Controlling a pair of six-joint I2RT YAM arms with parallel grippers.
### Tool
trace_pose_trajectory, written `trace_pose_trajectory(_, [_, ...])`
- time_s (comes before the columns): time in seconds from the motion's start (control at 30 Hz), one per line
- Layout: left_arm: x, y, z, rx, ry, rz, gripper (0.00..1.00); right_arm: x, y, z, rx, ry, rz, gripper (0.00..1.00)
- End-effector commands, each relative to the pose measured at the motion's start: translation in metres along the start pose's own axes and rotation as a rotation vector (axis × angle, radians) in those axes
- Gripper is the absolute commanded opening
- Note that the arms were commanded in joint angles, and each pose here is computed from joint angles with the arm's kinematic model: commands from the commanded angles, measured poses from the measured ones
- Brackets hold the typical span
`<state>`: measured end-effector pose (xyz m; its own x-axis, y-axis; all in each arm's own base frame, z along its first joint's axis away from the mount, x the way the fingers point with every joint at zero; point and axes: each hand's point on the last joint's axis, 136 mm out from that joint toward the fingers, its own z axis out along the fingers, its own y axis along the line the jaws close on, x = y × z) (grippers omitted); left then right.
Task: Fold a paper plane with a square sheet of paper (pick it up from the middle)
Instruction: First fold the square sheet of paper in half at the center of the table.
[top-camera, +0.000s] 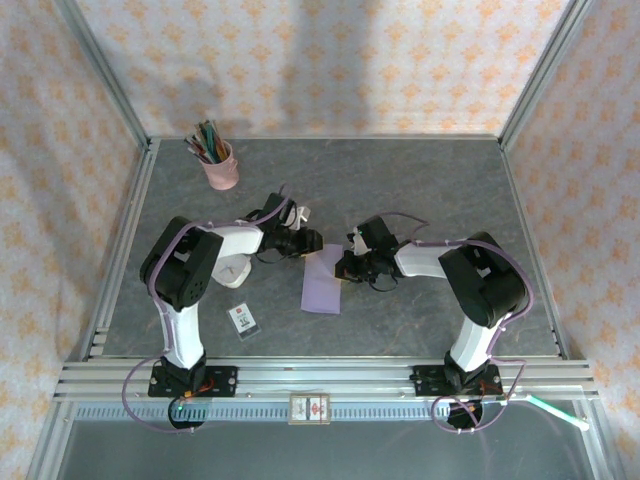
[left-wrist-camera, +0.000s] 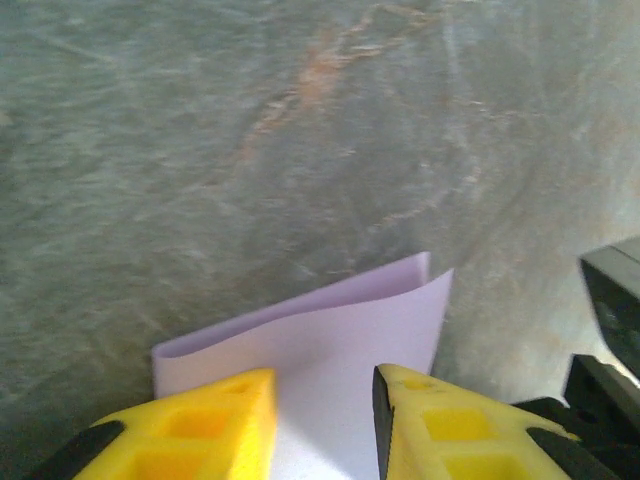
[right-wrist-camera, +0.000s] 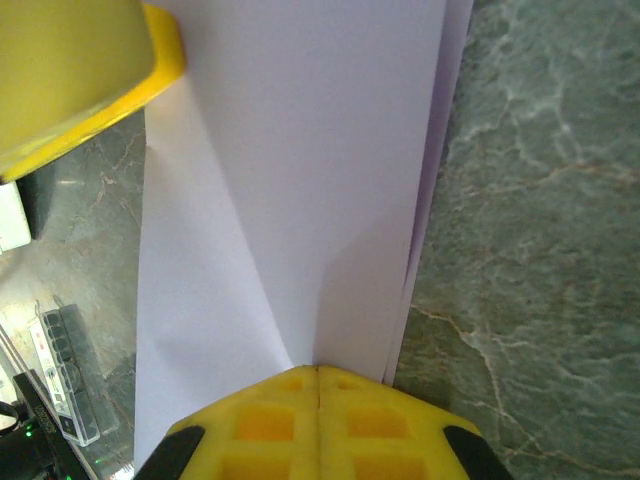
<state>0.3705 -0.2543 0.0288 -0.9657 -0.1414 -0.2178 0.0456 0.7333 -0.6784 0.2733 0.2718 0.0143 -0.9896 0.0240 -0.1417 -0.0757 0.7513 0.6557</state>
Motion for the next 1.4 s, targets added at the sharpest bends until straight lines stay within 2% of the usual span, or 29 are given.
trace_pose_trajectory(0.0, [-0.006,0.016,0.0,-0.053,-0.013,0.012,0.35,0.037,-0.093,0.005,0.356,0.052,0.091,0.01])
trace_pose_trajectory(0.3, [-0.015,0.025,-0.013,-0.111,-0.035,0.027,0.36,0.037,-0.094,0.005,0.353,0.052,0.094,0.01])
trace_pose_trajectory(0.47, [-0.02,-0.01,-0.044,-0.045,-0.102,0.053,0.37,0.036,-0.093,0.005,0.355,0.049,0.093,0.01])
trace_pose_trajectory(0.63, [0.018,-0.033,-0.057,-0.001,-0.088,0.057,0.35,0.036,-0.093,0.005,0.352,0.047,0.094,0.01])
trace_pose_trajectory(0.8, [0.067,-0.038,-0.052,0.055,-0.016,-0.001,0.26,0.036,-0.093,0.006,0.352,0.051,0.092,0.01])
trace_pose_trajectory(0.9, [0.085,-0.028,-0.05,0.045,0.018,-0.027,0.22,0.035,-0.093,0.006,0.354,0.049,0.09,0.01])
trace_pose_trajectory(1.0, [0.096,-0.017,-0.047,0.038,0.035,-0.044,0.2,0.036,-0.093,0.007,0.353,0.052,0.09,0.01])
trace_pose_trajectory(1.23, [0.095,-0.016,-0.037,0.053,0.054,-0.042,0.18,0.035,-0.093,0.006,0.355,0.049,0.088,0.01])
trace_pose_trajectory(1.37, [0.102,-0.002,-0.034,0.022,0.071,-0.049,0.18,0.035,-0.093,0.005,0.36,0.048,0.086,0.01])
